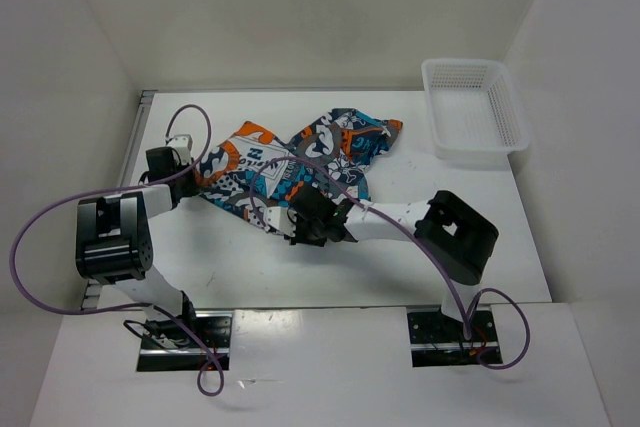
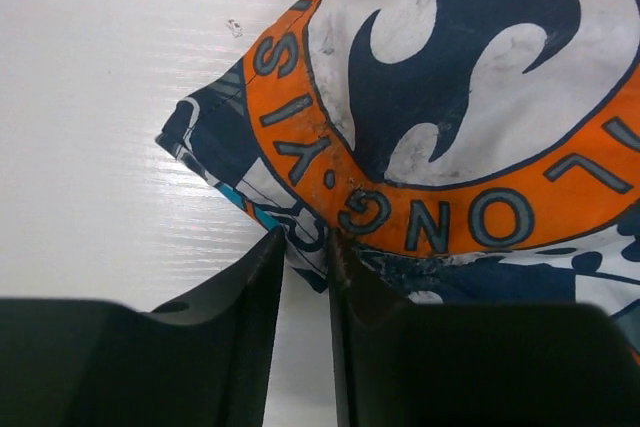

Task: Fold and stack the shorts
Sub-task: Move the shorts to the center of the board, then flatten the shorts out

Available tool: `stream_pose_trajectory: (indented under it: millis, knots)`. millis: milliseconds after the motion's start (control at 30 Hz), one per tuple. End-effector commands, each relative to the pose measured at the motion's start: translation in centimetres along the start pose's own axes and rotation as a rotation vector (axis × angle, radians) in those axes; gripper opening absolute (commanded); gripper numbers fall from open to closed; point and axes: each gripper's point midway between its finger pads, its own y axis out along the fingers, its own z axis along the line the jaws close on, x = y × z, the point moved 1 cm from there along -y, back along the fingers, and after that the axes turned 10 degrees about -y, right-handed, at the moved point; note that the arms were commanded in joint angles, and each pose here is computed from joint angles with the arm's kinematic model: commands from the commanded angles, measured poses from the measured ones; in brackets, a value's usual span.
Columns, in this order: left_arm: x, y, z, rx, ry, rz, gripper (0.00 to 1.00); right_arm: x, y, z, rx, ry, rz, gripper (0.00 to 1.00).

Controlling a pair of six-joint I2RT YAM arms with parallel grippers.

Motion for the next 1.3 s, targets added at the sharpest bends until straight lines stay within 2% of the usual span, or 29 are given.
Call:
stream_pose_trajectory:
  millis: [0, 33, 67, 233, 467, 667, 700, 767, 800, 867, 1033, 1067, 1133, 1167, 1267]
  knots:
    - [1.1, 0.2, -0.3, -0.027, 0.007, -0.034, 0.3, 0.2, 0.1, -1.2, -0.043, 0.0, -0.014, 0.16]
    - [1.1, 0.2, -0.3, -0.027, 0.007, -0.034, 0.26, 0.4, -0.2, -1.4, -0.049, -0.001, -0.02, 0.11]
    - [0.7, 0.2, -0.3, -0.026, 0.006, -0.025, 0.17, 0.3, -0.2, -1.6, -0.056, -0.012, -0.014, 0.02]
    - [0.5, 0.0, -0.4, -0.035, 0.006, -0.024, 0.0, 1.0, -0.9, -2.1, -0.07, -0.032, -0.028, 0.0]
    - [0.7, -0.8, -0.5, -0.033, 0.006, -0.019, 0.0, 2.9, -2.9, -5.6, -0.14, -0.024, -0.072, 0.0]
    - [6.8, -3.1, -1.0, -0.021, 0.015, -0.109, 0.0, 6.0, -7.1, -10.9, -0.225, 0.013, -0.128, 0.0]
    - [7.9, -3.9, -1.1, -0.014, 0.018, -0.134, 0.0, 6.7, -8.9, -13.2, -0.277, 0.04, -0.155, 0.0]
    - [9.0, -5.2, -1.4, -0.014, 0.017, -0.133, 0.0, 7.1, -10.7, -14.8, -0.308, 0.053, -0.164, 0.0]
    - [11.4, -6.6, -1.8, -0.019, 0.023, -0.184, 0.0, 8.0, -13.2, -16.8, -0.371, 0.06, -0.195, 0.0]
    - [13.0, -8.4, -1.6, -0.004, 0.018, -0.201, 0.0, 8.5, -15.6, -18.5, -0.422, 0.07, -0.208, 0.0]
    - [21.5, -17.2, -1.4, 0.011, 0.017, -0.413, 0.0, 11.8, -26.9, -25.2, -0.691, 0.089, -0.329, 0.0]
    - [24.0, -19.8, -1.6, 0.013, 0.023, -0.49, 0.0, 12.2, -28.5, -26.0, -0.725, 0.099, -0.354, 0.0]
    - [26.4, -24.5, -2.1, 0.009, 0.035, -0.603, 0.0, 14.4, -34.3, -27.1, -0.833, 0.088, -0.437, 0.0]
    - [27.8, -28.2, -2.4, 0.011, 0.045, -0.693, 0.0, 15.4, -37.0, -27.6, -0.881, 0.071, -0.477, 0.0]
    - [28.6, -34.5, -3.6, 0.001, 0.066, -0.822, 0.0, 16.9, -43.0, -27.6, -0.973, 0.06, -0.556, 0.0]
